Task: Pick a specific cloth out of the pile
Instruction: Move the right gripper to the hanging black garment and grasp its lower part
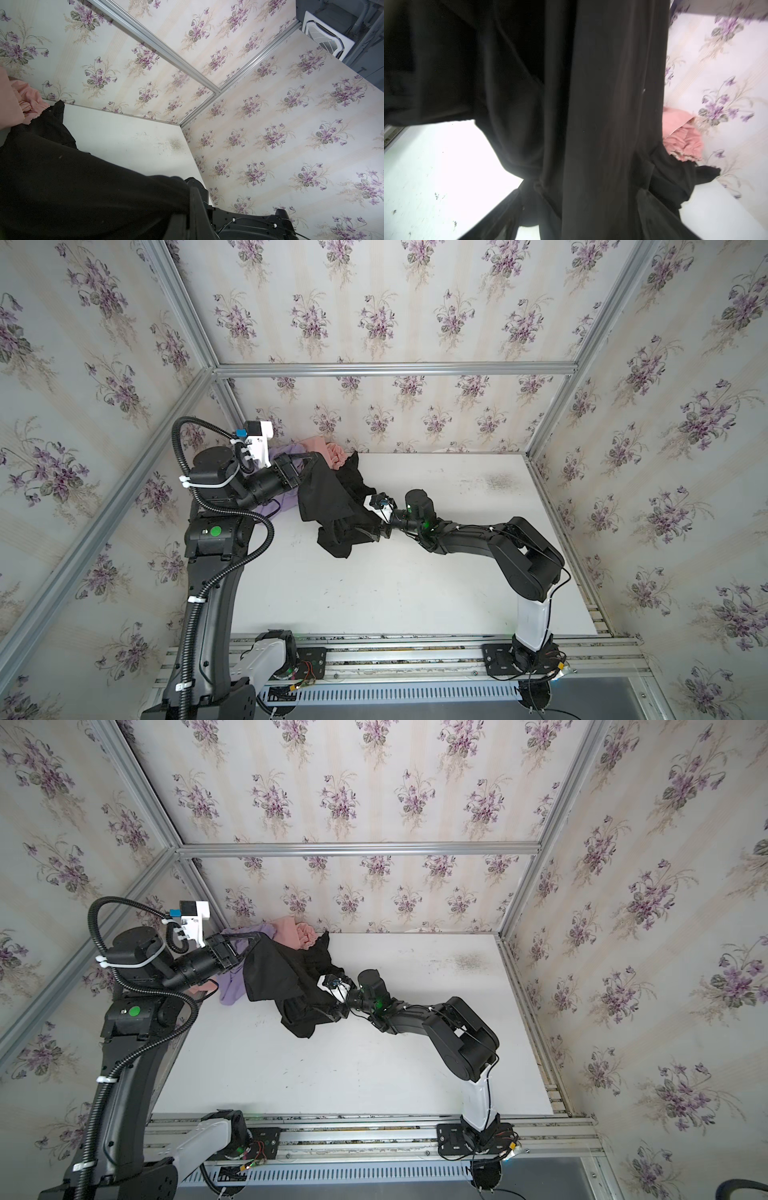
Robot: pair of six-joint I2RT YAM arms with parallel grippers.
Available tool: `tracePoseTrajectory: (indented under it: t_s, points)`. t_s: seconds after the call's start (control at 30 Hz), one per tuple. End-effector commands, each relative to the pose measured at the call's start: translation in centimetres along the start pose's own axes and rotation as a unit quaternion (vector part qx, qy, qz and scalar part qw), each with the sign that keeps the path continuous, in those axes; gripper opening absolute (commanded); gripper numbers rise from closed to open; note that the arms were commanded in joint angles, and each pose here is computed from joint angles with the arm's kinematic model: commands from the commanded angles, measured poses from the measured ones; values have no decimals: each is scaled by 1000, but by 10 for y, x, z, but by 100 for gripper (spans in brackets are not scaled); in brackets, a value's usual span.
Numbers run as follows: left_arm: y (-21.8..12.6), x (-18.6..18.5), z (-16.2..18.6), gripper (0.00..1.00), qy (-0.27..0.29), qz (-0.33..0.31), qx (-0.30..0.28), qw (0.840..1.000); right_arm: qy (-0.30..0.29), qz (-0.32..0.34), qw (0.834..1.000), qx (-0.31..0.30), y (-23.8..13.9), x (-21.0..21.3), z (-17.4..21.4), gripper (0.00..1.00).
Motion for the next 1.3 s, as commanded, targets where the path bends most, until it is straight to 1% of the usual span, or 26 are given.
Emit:
tracePoseTrajectory:
  t_s: [0.0,0.17,0.4,0.57,0.7,1.1,1.27]
  points:
    - [-3,-9,-2,0,21,17,-4,1000,2,8,1000,-28,8,-9,-10,82]
    - [-5,-13,-3,0,24,19,-8,999,17,5,1000,-25,17,-10,0,73]
    - [-5,-13,-2,0,25,18,-9,999,34,2,999,-31,21,-7,5,56]
    - [-5,-13,-2,0,27,18,-9,999,35,2,999,-40,19,-7,2,41]
    - [-5,-13,-2,0,27,17,-9,999,34,2,998,-44,18,-8,-2,28]
    - [-5,-11,-2,0,29,14,-10,999,25,13,998,-51,11,-12,-14,0]
    - [-6,-11,-1,0,31,15,-10,999,23,16,998,-54,9,-13,-17,0]
Point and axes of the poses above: each gripper's point midway between its finger pads, its own y axis out along the fingers, its own x axis along the line the jaws close on, z = x × y, the point moved 5 cm from there along -y, back along the fingers, and after that the axes turned 14 degrees about -y, right-handed, at the moved point
